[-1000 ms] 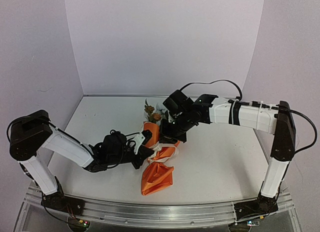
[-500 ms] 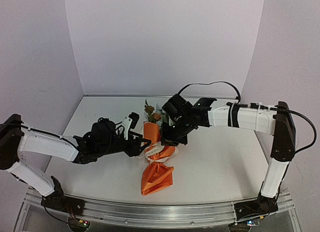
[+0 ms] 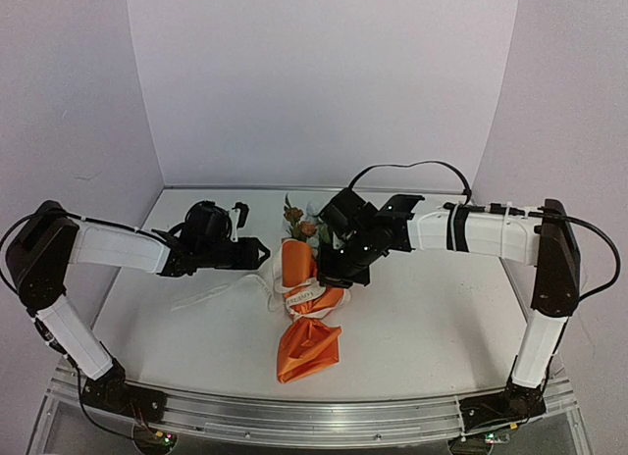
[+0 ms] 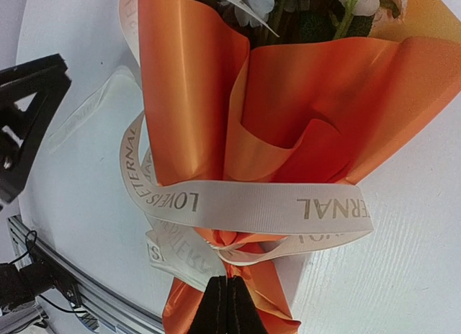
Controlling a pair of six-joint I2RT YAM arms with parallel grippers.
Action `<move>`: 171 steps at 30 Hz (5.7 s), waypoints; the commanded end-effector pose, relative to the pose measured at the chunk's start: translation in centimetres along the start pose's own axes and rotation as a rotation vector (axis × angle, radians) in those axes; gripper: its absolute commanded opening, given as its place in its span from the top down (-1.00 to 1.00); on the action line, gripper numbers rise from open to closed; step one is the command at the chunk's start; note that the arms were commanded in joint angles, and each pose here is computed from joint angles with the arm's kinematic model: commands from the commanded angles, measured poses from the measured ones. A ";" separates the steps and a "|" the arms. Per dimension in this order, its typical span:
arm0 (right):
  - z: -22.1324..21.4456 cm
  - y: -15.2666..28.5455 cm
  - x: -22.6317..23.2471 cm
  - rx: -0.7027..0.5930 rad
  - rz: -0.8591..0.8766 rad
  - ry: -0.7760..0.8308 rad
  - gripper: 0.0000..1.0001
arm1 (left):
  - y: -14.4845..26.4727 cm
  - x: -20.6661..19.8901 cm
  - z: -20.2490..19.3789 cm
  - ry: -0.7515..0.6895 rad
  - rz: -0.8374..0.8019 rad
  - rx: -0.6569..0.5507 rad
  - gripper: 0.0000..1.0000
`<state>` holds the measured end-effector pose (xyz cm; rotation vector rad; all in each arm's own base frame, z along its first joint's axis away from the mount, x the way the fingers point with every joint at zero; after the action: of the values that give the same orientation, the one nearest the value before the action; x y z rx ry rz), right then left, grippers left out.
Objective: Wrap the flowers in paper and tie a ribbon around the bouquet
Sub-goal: Cross the half-tied ribbon over the folded bouquet.
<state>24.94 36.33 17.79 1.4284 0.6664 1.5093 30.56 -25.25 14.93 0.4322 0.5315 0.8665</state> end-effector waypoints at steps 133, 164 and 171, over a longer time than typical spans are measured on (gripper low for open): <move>3.4 1.2 5.6 0.116 0.286 0.156 1.00 | 4.8 -11.5 0.7 -0.375 -0.200 -0.134 -0.01; 2.8 1.4 6.3 0.141 0.322 -0.159 1.00 | 2.2 -11.7 -0.2 -0.447 -0.216 -0.135 0.33; 2.1 1.5 6.2 0.137 0.314 -0.150 1.00 | 2.3 -10.4 0.4 -0.428 -0.092 -0.169 0.50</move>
<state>27.77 40.78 20.46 1.8146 0.5302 1.5461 22.67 -32.15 16.77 0.4931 0.1283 0.6100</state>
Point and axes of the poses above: each gripper's point midway between its finger pads, its own y axis back along the fingers, its own x axis along the line the jaws close on, z = x × y, the point moved 6 cm from there along y, back along the fingers, and after that the axes turned 13 degrees about -y, right-handed, at the moved point
